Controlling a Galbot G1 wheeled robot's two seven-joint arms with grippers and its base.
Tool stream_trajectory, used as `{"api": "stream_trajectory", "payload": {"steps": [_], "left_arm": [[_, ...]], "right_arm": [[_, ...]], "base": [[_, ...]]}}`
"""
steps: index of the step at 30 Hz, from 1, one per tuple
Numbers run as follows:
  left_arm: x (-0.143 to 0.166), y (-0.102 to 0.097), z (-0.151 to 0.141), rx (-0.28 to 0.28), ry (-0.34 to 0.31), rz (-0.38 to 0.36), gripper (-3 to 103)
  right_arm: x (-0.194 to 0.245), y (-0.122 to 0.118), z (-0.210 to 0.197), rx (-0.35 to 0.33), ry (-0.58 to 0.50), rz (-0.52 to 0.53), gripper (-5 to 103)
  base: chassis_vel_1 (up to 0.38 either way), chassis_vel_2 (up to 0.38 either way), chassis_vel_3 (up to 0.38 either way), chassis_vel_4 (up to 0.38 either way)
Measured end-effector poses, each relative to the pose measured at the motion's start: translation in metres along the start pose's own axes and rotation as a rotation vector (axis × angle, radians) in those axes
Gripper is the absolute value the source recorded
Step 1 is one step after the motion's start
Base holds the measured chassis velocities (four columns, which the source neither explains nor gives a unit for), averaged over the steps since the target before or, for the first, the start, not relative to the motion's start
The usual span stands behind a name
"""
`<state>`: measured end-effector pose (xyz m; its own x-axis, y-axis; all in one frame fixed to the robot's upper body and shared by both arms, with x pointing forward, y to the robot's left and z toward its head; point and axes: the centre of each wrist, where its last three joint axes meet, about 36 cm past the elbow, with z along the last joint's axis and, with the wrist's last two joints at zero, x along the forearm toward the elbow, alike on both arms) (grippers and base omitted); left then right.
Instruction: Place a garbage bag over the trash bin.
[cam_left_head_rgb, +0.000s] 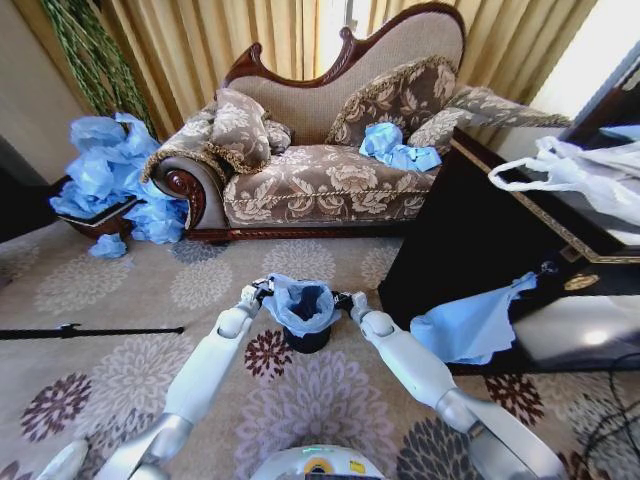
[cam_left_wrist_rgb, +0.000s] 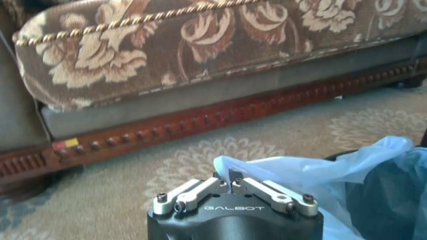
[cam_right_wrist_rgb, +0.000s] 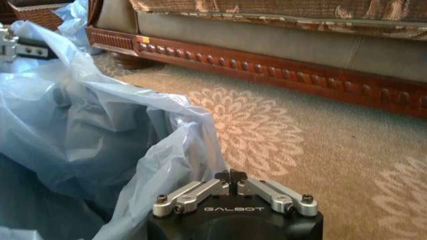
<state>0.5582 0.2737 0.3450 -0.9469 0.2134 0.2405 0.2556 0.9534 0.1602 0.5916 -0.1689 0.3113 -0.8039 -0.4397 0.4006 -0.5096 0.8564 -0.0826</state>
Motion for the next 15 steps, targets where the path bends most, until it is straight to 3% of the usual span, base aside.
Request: {"api": "stream_trajectory", "payload": {"steps": [6,15], "left_arm": [[-0.0029,0.0019,0.0042,0.049,0.024,-0.025,0],[-0.0040,0.0091,0.0082,0.171,0.077,-0.093,0]], "right_arm": [[-0.0035,-0.0039,0.0001,-0.002,0.009,0.007,0],[-0.0110,-0.0050,-0.0022,-0.020,0.027,0.025,0]], "base": [[0.000,0.000,0.000,0.000],[0.000,0.000,0.000,0.000]]}}
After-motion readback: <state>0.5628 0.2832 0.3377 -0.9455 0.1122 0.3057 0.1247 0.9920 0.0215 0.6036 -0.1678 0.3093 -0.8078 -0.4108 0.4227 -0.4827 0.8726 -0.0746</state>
